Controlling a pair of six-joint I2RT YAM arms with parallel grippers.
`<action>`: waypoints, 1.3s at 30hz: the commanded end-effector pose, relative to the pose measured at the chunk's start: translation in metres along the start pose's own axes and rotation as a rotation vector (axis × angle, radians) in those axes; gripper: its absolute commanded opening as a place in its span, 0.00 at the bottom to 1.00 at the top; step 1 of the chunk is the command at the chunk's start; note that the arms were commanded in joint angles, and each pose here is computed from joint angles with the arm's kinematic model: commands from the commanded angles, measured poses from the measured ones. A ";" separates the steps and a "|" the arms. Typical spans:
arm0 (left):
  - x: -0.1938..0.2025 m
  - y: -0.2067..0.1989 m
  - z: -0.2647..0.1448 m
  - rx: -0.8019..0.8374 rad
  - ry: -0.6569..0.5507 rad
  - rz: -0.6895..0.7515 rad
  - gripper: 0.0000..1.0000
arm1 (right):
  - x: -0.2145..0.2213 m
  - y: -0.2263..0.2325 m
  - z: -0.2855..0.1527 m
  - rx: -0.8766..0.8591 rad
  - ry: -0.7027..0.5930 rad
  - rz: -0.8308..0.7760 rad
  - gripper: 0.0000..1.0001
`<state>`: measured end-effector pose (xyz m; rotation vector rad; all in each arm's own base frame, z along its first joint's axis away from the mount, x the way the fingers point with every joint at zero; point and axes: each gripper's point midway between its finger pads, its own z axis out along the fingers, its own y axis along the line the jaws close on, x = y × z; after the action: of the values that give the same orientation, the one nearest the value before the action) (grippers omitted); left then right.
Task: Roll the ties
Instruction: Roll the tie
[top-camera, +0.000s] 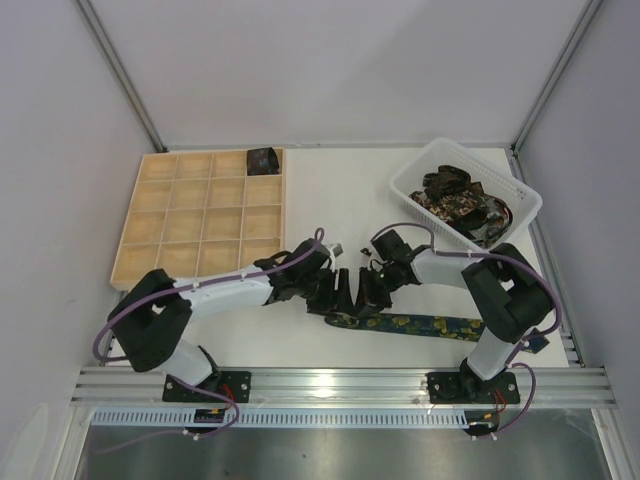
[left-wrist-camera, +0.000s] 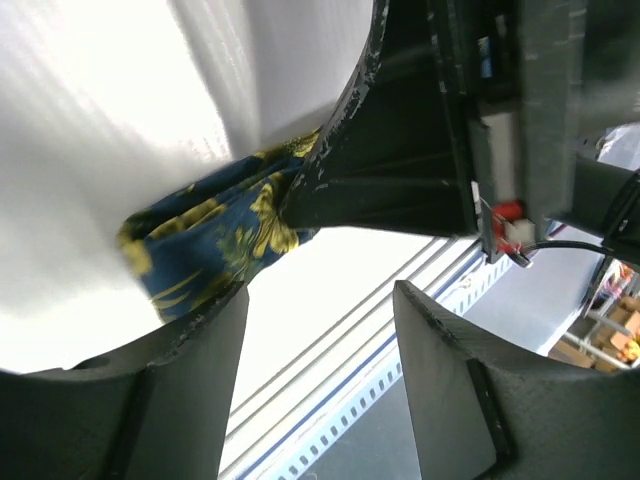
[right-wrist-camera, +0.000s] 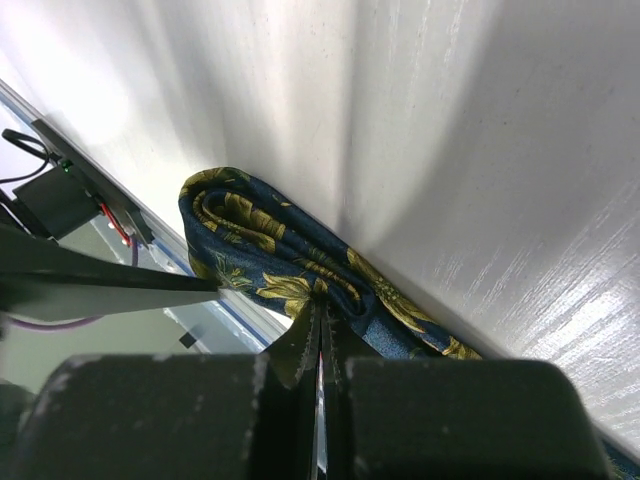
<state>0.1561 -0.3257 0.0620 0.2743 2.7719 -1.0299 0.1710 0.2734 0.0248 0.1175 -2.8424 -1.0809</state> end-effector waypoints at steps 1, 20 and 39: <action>-0.011 0.004 -0.024 -0.028 -0.062 0.024 0.66 | 0.006 -0.040 0.007 0.157 -0.040 -0.024 0.00; 0.001 0.048 0.005 -0.010 0.079 -0.091 0.56 | 0.022 -0.058 0.008 0.180 -0.047 -0.022 0.00; -0.007 0.052 -0.026 -0.123 -0.039 -0.112 0.01 | 0.012 -0.009 -0.012 0.135 -0.090 -0.051 0.00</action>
<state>0.1642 -0.2814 0.0395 0.1252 2.8741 -0.9532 0.1654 0.2684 0.0285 0.1838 -2.9660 -1.0442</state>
